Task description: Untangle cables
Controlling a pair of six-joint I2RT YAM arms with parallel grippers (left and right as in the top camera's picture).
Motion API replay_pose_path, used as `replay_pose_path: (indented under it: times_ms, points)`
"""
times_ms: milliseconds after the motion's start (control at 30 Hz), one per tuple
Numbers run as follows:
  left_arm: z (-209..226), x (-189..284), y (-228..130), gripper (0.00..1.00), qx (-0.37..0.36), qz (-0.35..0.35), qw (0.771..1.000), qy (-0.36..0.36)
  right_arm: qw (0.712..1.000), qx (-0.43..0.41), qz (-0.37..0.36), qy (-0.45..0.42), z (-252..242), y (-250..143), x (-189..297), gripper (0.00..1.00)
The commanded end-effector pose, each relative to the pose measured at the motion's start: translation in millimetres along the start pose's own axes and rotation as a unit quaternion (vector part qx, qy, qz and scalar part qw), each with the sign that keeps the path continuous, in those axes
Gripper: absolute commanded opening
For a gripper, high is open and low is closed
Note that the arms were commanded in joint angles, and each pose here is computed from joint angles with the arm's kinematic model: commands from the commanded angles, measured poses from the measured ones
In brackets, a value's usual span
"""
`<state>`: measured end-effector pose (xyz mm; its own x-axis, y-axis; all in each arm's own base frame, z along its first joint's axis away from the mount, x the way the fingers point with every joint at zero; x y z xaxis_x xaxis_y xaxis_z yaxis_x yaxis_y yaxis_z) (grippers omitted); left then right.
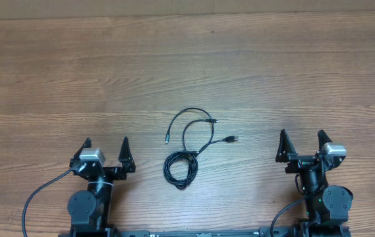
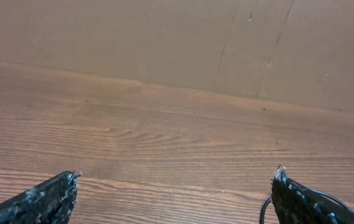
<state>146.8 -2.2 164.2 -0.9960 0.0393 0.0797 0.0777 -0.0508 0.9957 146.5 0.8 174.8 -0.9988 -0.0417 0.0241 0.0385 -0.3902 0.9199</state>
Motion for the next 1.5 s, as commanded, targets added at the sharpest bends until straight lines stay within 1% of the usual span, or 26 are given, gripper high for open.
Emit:
replay_pose_path:
  times_ms: [0, 267, 367, 433, 500, 733, 900, 1033, 1233, 1467]
  points:
    - [1, 0, 0, 1.00, -0.011, -0.002, 1.000, 0.006, 1.000, 0.004, -0.002, -0.002, -1, -2, 0, 1.00]
    - [3, 0, 0, 1.00, -0.011, -0.002, 1.000, 0.014, 1.000, 0.004, -0.002, -0.002, -1, -2, 0, 1.00]
    - [5, 1, 0, 1.00, -0.011, -0.001, 0.999, 0.031, 1.000, 0.004, -0.002, -0.001, -1, -2, 0, 1.00]
    - [9, 1, 3, 1.00, -0.011, -0.011, 0.998, 0.055, 1.000, 0.004, -0.002, -0.001, -1, -2, 0, 1.00]
    - [10, 1, 6, 1.00, -0.011, -0.021, 0.998, 0.061, 1.000, 0.004, -0.002, -0.002, -1, -2, 0, 1.00]
    - [-1, 2, 10, 0.99, -0.014, -0.025, 0.999, -0.016, 1.000, 0.004, -0.002, -0.002, -1, -2, 0, 1.00]
    - [-2, 9, 30, 1.00, -0.010, -0.031, 0.999, -0.022, 1.000, 0.004, -0.002, -0.001, -1, -2, 0, 1.00]
    - [-2, 17, 45, 1.00, 0.006, -0.012, 1.000, -0.028, 1.000, 0.004, -0.002, -0.002, -1, -2, 0, 1.00]
    - [-8, 25, 72, 1.00, 0.010, 0.025, 0.997, -0.075, 1.000, 0.004, -0.002, -0.002, -1, -2, 0, 1.00]
    - [-11, 15, 107, 1.00, 0.024, 0.094, 0.988, -0.121, 1.000, 0.004, -0.002, -0.001, -1, -2, 0, 1.00]
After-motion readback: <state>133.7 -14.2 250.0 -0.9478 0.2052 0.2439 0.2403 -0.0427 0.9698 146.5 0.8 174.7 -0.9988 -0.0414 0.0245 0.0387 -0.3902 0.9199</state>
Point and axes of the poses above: each gripper's point midway between its finger pads, its own x axis back along the fingers, its own z axis along the line the jaws close on, y = z × x, the point moved 10 cm from there along x, back along the fingers, and after that the axes turned 13 degrees about -x, right-handed, at the moved point
